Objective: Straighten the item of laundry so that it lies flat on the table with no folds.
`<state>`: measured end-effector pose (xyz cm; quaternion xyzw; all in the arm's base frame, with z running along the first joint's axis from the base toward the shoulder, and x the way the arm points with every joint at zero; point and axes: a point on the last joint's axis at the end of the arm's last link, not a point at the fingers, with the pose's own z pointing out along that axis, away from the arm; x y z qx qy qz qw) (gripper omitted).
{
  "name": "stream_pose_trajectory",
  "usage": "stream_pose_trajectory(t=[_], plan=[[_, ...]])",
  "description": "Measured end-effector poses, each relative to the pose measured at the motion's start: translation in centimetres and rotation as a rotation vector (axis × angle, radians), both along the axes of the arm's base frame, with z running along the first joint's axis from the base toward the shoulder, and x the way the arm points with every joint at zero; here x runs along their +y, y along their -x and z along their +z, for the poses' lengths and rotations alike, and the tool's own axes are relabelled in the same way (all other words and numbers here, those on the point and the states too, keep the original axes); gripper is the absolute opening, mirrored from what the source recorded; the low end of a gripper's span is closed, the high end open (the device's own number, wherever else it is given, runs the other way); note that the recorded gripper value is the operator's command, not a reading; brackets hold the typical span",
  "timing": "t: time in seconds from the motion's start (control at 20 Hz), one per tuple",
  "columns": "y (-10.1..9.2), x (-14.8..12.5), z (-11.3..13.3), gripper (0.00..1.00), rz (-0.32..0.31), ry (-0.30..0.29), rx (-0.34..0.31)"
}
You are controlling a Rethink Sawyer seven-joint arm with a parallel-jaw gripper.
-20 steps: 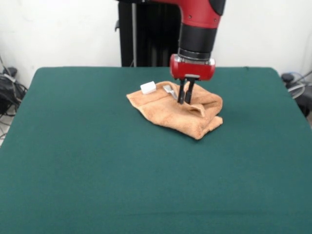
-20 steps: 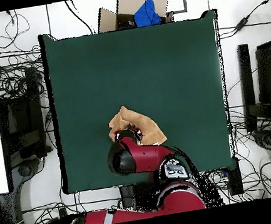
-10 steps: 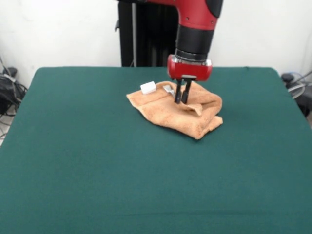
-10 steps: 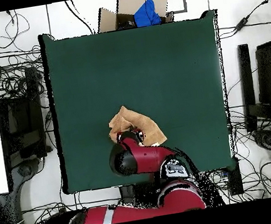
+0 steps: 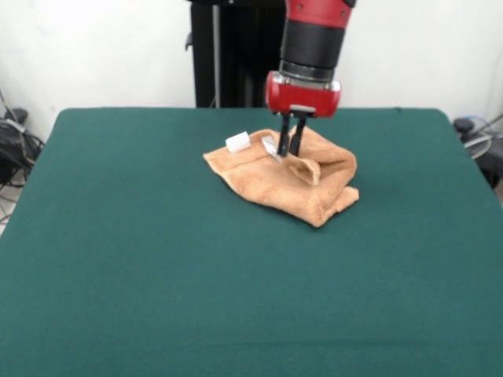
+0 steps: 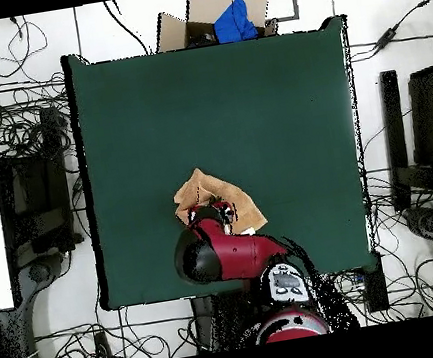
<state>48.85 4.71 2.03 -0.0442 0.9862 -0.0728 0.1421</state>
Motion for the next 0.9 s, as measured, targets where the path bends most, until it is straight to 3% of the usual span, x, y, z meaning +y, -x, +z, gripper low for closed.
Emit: stream_pose_trajectory(t=[0.9], plan=[[-0.4,-1.4,4.2,0.0,-0.005,0.015,-0.035]])
